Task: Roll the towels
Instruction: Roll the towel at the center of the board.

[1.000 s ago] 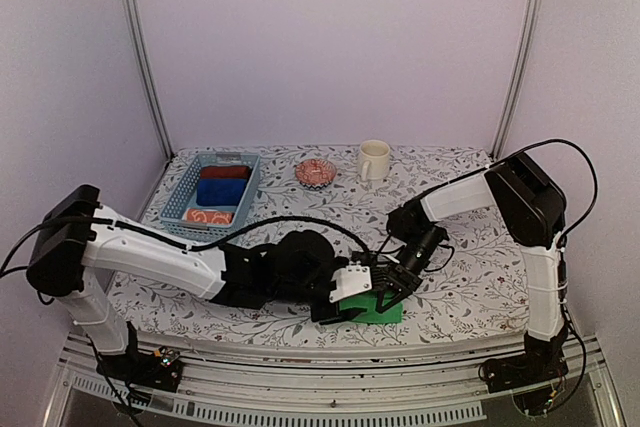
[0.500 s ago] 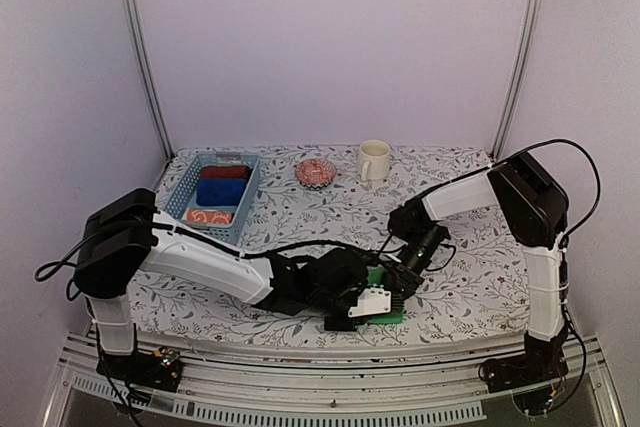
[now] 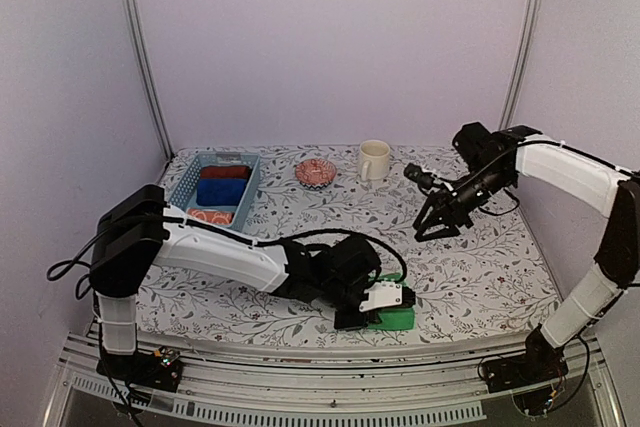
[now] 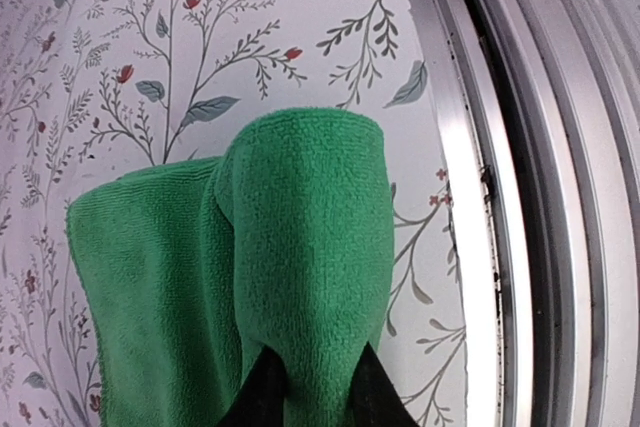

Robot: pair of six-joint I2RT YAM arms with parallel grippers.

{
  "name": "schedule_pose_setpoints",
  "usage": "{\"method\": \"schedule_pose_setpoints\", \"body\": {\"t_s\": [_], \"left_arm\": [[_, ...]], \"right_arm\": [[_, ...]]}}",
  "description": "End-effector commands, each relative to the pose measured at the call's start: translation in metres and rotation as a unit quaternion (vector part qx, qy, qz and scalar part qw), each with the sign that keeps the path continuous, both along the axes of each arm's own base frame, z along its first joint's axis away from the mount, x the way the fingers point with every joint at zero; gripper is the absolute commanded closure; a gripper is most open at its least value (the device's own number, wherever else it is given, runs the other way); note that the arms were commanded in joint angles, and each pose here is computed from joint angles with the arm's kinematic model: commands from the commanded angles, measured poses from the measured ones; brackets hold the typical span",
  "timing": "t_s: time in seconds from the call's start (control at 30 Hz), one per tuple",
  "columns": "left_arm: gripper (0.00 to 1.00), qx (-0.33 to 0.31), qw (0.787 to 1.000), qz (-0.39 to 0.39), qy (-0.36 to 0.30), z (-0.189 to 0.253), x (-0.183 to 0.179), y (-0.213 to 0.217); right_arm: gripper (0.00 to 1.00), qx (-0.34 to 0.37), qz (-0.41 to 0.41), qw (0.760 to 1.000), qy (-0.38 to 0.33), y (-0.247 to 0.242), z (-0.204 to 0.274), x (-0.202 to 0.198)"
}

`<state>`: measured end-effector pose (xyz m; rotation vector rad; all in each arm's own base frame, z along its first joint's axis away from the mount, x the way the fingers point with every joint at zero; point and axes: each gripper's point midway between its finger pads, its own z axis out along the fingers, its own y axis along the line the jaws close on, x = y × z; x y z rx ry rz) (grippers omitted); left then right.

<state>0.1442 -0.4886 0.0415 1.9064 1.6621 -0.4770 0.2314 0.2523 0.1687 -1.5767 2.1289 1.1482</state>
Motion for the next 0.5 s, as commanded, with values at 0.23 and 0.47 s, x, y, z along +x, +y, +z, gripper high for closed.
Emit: {"method": "schedule_pose_setpoints", "body": {"t_s": [0.23,0.47], "left_arm": [[0.89,0.106,0.934,0.061,0.335,-0.066,-0.012,0.024],[0.87,0.066,0.892,0.107,0.433,-0.062,0.009,0.022]], "right_arm": [[0.49,0.031,-0.037,0.960,-0.277,-0.035,0.058,-0.023],[0.56,-0.051,0.045,0.964,-0.256,-0.024,-0.016,-0.059]]}}
